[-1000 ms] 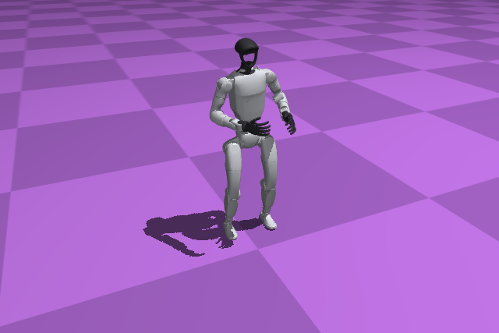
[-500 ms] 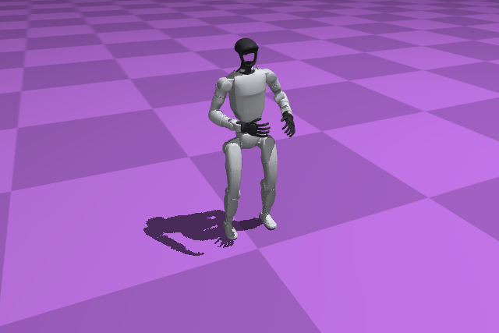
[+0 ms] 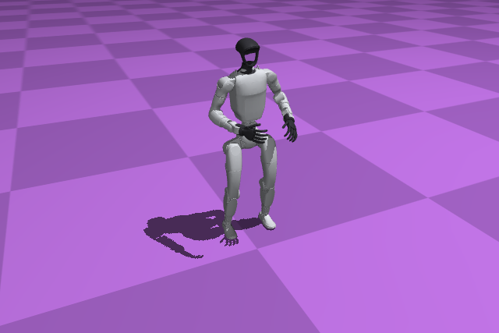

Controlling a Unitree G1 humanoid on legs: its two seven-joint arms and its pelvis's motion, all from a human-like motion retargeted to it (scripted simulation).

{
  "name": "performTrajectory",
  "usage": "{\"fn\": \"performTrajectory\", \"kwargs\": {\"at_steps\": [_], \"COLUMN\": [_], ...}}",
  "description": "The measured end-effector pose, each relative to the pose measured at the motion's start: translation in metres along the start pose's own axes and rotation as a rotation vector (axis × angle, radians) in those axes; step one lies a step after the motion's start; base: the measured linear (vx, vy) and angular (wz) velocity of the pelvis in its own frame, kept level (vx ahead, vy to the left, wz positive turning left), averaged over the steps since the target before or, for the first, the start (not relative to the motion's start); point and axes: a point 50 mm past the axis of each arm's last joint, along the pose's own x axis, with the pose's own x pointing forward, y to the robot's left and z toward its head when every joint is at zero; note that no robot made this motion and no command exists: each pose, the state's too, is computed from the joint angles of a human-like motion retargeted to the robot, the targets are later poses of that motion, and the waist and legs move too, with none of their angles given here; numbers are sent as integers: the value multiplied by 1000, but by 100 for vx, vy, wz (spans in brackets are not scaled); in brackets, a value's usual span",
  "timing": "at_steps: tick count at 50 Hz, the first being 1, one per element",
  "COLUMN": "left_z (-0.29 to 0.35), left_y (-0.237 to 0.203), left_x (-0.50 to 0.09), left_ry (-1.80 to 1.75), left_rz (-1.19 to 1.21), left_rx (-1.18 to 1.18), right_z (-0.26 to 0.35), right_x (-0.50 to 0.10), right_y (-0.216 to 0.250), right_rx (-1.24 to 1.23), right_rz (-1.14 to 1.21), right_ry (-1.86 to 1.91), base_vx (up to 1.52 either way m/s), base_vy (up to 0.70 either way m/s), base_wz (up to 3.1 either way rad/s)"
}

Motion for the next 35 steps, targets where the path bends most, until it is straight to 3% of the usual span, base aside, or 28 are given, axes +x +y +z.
{"fn": "performTrajectory", "kwargs": {"at_steps": [7,13,18,20,27,35], "left_z": [-21,-64,-95,-103,-139,-152], "left_y": [-11,-56,-61,-88,-103,-107], "left_x": [-7,-38,-55,-72,-120,-155], "left_ry": [103,341,509,599,883,1025], "left_rz": [-44,-184,-232,-291,-412,-481], "left_rx": [6,-45,-44,-84,-113,-139], "right_z": [-15,-13,10,10,82,180], "right_x": [-4,4,25,29,61,45], "right_y": [-21,-28,-41,-34,-48,-50], "right_rx": [-80,-157,-257,-276,-452,-591], "right_rz": [-92,-135,-154,-146,-190,-365], "right_ry": [75,63,-19,-25,-280,-707], "base_vx": [0,-3,-1,-8,-1,0], "base_vy": [0,1,1,5,2,1], "base_wz": [0,12,9,28,11,12]}}
